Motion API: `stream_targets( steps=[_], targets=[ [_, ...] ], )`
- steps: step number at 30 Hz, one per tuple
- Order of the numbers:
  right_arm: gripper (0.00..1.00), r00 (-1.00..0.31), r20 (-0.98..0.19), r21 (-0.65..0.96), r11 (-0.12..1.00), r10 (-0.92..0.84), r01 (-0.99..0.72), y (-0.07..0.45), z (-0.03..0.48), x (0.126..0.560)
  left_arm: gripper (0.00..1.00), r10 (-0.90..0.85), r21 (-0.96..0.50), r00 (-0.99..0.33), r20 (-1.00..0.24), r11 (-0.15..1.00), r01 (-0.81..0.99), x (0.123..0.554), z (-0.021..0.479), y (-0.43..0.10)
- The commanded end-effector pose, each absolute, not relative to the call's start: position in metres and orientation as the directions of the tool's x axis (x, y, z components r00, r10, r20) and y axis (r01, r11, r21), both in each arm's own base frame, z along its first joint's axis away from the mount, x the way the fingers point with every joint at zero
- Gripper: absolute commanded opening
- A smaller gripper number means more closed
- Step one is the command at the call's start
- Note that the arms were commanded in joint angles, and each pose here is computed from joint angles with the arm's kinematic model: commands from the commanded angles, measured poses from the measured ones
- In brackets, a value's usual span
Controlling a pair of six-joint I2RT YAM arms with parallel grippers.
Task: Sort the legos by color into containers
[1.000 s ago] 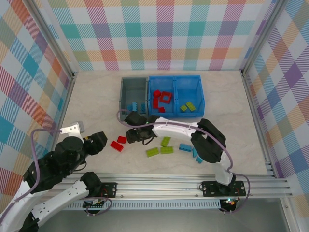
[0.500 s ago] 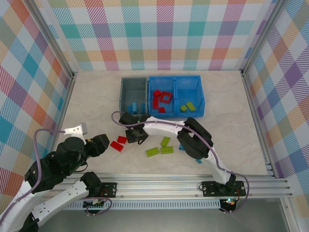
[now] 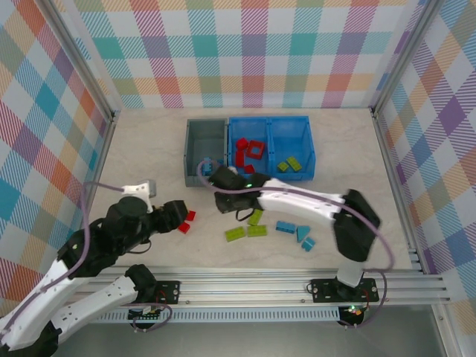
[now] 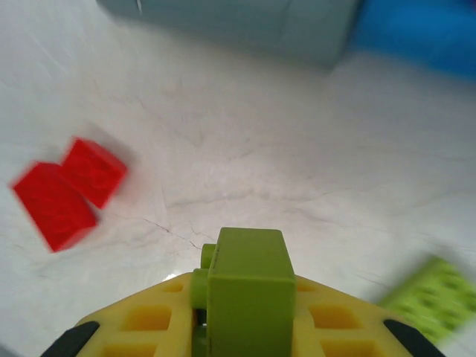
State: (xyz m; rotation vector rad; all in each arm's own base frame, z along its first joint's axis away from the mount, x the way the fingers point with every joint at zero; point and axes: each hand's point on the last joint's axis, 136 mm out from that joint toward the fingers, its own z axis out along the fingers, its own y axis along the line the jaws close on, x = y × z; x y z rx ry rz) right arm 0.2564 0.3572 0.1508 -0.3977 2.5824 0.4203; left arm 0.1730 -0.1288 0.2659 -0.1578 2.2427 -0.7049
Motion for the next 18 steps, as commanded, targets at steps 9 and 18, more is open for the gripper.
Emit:
stream_targets(
  steps=[9,18],
  targets=[
    [0.25,-0.823,-0.554,0.287,0.957,0.128,-0.045,0.177,0.205,0.363,0.73,-0.224,-0.654,-0.757,-0.614,0.681,0.329,0.209,0.297,-0.251],
    [0.25,-0.898,-0.377,0.333,0.938,0.226,0.096,0.164,0.142,0.464,0.72,-0.025,-0.427,-0.685,-0.728,0.798,0.425,0.217,0.279,-0.329]
  ],
)
